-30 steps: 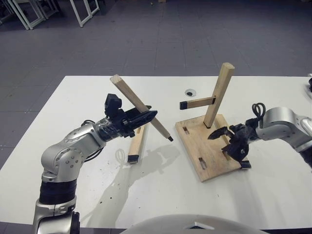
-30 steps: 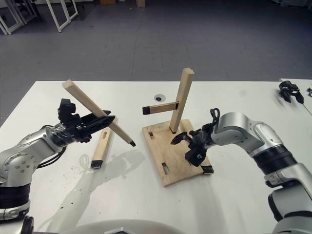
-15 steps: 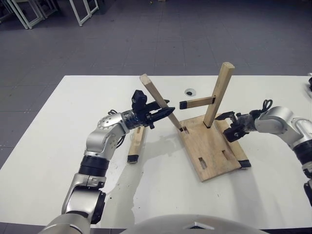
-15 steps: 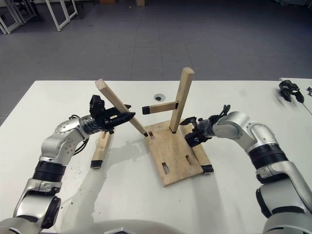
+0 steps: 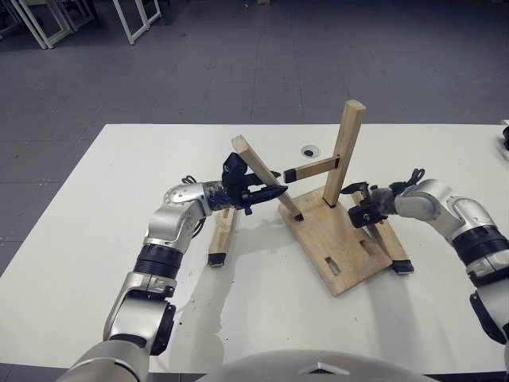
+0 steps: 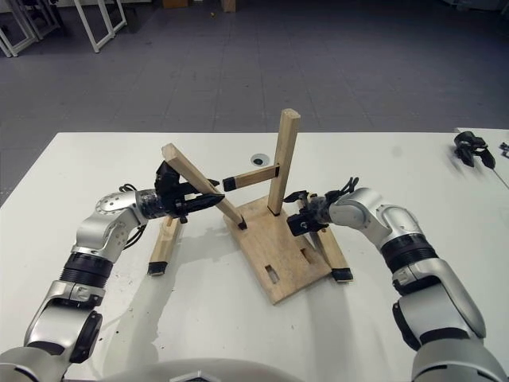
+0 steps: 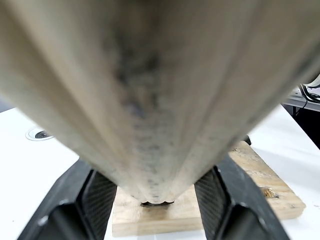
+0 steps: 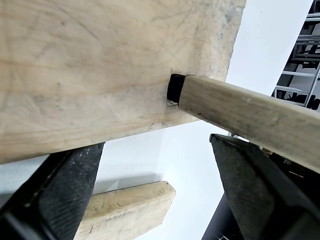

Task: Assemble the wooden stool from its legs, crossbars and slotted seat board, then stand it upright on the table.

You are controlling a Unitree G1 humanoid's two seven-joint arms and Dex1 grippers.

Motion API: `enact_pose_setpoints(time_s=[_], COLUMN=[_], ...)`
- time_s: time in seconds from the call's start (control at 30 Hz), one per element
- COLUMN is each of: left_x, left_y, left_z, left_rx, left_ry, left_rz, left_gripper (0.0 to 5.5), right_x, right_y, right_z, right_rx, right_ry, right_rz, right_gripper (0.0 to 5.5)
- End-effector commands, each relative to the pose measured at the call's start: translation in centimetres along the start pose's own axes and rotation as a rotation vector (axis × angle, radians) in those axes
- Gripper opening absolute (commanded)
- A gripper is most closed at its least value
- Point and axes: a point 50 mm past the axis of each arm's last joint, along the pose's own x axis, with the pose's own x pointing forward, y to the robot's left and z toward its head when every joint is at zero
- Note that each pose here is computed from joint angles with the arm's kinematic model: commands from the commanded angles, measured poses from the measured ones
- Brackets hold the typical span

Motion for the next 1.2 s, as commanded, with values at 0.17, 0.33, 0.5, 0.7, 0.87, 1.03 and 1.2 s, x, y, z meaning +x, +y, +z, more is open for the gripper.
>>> enact_pose_setpoints(time_s=[0.17, 0.33, 0.5, 0.7, 0.87, 1.03, 1.2], left_x=[-1.4, -1.6, -1.9, -1.7, -1.0, -1.2, -1.4], left_y=[-0.7, -0.7, -0.5, -0.7, -0.8, -0.6, -0.1], left_z=[-1.5, -3.5, -4.3, -4.2, -4.3, -5.1, -5.2], left_rx=[-0.114, -0.096, -0.190, -0.270, -0.281, -0.331, -0.369], left_ry=[0.182, 0.337, 0.354, 0.340, 0.404, 0.471, 0.455], left_rz=[0.041, 0.108, 0.125, 0.070, 0.037, 0.049, 0.068], left_gripper=[2.03, 2.03, 2.03, 2.03, 2.03, 2.03, 2.03], right_x=[0.7, -0.6, -3.2, -4.2, -7.0, -11.8, -11.0], right_y=[1.1, -0.2, -1.5, -1.8, -5.2, -11.5, -15.4], right_z=[1.3, 2.4, 1.4, -0.1, -1.3, -0.1, 5.4], right_rx=[0.026, 0.157, 0.254, 0.331, 0.460, 0.557, 0.495], right_ry=[-0.054, -0.106, -0.037, 0.033, 0.049, -0.071, -0.348], right_rz=[0.036, -0.067, -0.170, -0.220, -0.471, -0.888, -0.902], right_gripper=[3.86, 3.86, 3.86, 3.86, 3.86, 3.61, 2.76])
